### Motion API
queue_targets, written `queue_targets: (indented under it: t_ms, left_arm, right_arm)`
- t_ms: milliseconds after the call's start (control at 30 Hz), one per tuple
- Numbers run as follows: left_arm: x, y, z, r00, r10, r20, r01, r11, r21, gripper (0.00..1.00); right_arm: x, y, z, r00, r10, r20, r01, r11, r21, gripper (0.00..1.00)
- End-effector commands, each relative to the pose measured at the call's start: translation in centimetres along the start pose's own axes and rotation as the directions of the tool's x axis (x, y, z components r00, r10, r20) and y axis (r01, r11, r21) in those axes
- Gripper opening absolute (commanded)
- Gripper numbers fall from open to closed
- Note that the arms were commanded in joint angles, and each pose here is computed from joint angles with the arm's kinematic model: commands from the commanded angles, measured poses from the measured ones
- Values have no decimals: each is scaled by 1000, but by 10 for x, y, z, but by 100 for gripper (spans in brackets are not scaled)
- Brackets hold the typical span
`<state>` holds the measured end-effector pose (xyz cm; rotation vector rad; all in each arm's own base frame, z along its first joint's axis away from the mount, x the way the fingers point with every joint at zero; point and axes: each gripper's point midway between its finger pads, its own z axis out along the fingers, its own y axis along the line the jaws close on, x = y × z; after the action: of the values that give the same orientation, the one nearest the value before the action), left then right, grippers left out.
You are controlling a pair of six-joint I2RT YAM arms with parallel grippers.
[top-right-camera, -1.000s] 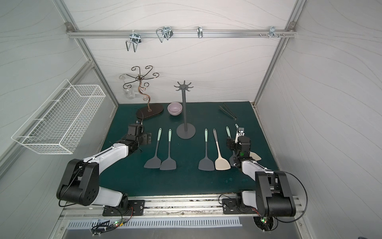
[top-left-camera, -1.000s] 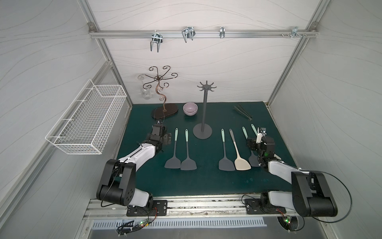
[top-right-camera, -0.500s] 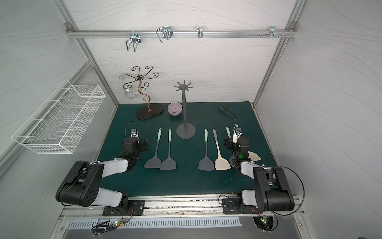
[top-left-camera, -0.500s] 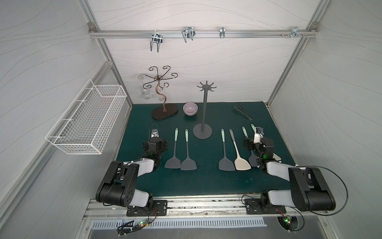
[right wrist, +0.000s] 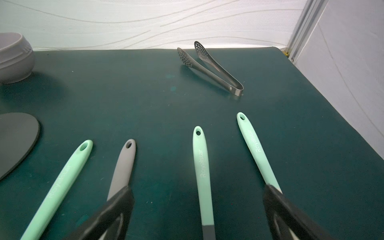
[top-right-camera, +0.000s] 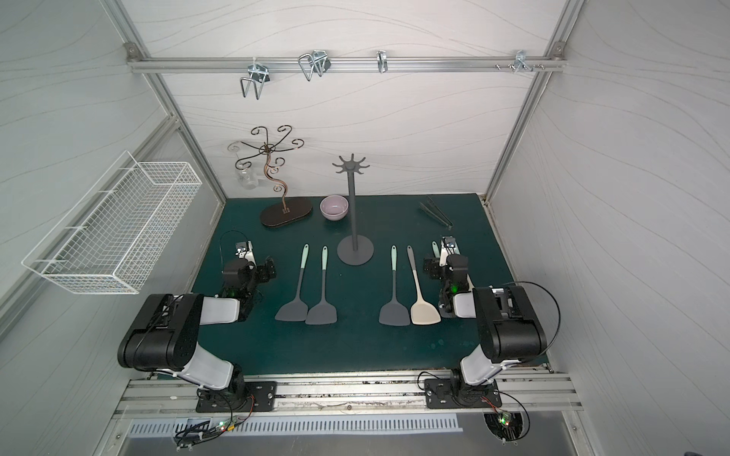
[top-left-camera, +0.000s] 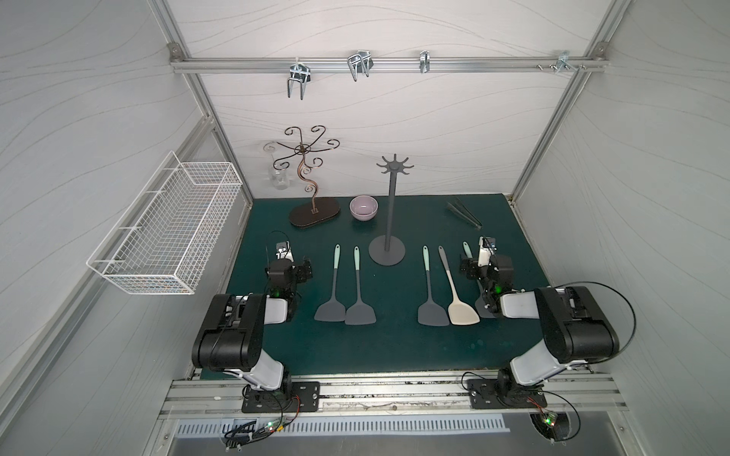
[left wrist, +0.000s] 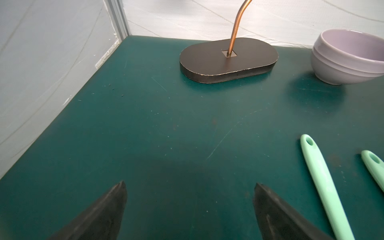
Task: Take the spatula off the kitchen utensil rack
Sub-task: Reset both arms
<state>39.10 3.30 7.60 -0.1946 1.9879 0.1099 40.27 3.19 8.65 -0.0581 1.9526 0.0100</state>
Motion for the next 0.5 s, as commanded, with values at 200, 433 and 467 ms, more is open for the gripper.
queue_targets:
  t_ms: [200,433,467]
  left_arm:
    - [-16,-5,2,999,-16,44,15,999,29,99]
    - [-16,-5,2,999,-16,44,15,999,29,99]
    - [-16,-5,2,999,-16,44,15,999,29,99]
  right_arm:
    - [4,-4,0,1000,9,-16,-9,1000,30,99]
    - [4,-4,0,1000,10,-17,-10,1000,29,99]
    - [4,-4,0,1000,9,-16,-9,1000,30,99]
